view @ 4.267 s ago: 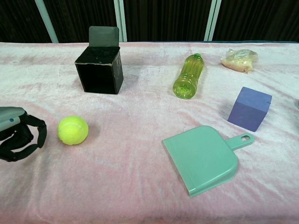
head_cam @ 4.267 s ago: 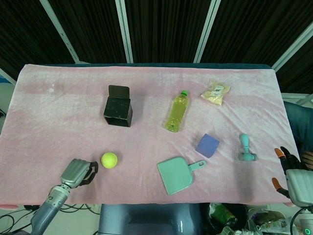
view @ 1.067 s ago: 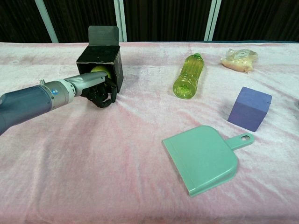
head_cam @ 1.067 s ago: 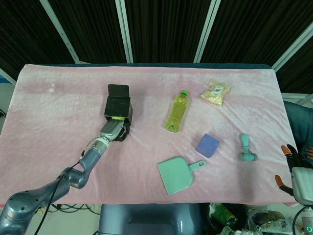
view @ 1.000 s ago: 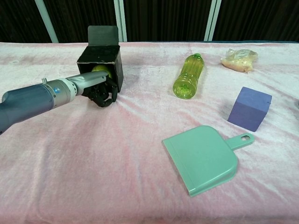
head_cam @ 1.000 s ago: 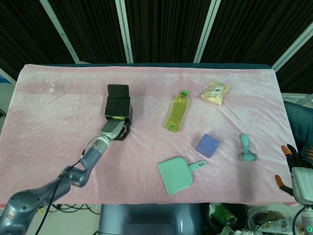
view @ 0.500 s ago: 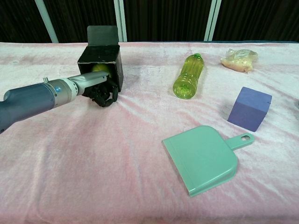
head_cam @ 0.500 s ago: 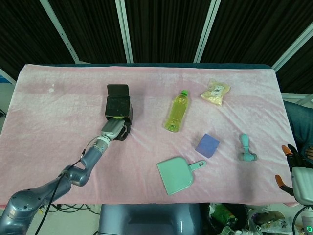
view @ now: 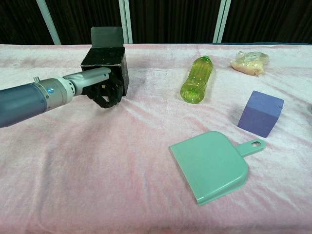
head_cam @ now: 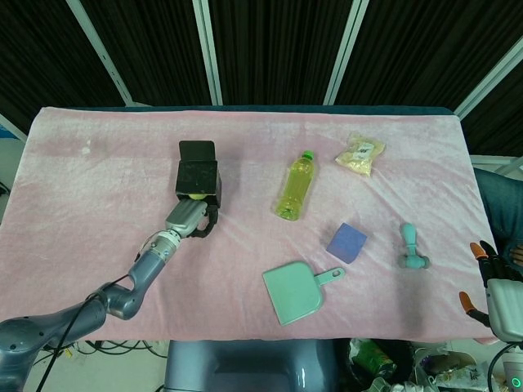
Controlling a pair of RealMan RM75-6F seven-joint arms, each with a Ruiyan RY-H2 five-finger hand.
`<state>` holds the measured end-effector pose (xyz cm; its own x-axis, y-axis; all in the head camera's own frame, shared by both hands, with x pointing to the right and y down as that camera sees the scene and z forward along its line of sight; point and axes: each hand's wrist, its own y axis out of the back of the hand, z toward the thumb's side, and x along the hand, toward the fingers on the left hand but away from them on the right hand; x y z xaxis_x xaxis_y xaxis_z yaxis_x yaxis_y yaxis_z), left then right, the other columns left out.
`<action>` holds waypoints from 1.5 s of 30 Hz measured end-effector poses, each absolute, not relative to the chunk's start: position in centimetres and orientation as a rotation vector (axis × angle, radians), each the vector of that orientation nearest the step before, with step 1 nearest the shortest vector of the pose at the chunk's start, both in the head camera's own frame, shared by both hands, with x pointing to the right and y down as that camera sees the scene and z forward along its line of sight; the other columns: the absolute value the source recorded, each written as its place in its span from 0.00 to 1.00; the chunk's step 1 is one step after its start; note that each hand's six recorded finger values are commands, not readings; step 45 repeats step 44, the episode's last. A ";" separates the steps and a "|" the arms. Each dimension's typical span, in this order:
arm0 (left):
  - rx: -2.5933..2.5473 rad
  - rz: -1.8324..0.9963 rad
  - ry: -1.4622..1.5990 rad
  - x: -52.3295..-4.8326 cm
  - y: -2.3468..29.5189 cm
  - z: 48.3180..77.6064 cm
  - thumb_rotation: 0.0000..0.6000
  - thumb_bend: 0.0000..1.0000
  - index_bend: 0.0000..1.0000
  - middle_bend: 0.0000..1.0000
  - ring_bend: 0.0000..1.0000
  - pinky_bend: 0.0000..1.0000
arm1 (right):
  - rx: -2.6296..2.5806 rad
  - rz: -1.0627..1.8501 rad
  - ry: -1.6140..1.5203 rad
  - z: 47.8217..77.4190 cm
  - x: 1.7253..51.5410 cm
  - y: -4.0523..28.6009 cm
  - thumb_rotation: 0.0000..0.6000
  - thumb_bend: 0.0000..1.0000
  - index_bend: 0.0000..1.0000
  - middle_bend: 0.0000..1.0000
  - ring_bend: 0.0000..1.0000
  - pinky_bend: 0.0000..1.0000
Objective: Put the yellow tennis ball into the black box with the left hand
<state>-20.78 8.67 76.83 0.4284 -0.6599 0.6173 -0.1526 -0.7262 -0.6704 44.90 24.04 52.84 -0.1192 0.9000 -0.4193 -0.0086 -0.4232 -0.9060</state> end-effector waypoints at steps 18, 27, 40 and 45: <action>-2.203 -1.198 0.483 -20.4 13.6 71.6 1.00 0.35 0.23 0.15 0.01 0.09 | -1.435 1.634 -1.035 52.7 45.1 23.9 1.00 0.25 0.10 0.06 0.16 0.32; -2.058 -1.176 0.536 -23.7 15.8 63.7 1.00 0.33 0.22 0.13 0.01 0.06 | -1.433 1.627 -1.032 52.6 45.0 23.9 1.00 0.25 0.10 0.06 0.16 0.32; -1.652 -1.295 0.850 -36.3 18.1 55.2 1.00 0.30 0.20 0.10 0.00 0.01 | -1.423 1.549 -1.025 52.3 44.5 23.3 1.00 0.20 0.10 0.05 0.16 0.32; -1.634 -1.307 0.920 -38.5 18.6 54.2 1.00 0.30 0.20 0.10 0.00 0.00 | -1.420 1.543 -1.024 52.5 44.4 23.2 1.00 0.20 0.10 0.05 0.16 0.32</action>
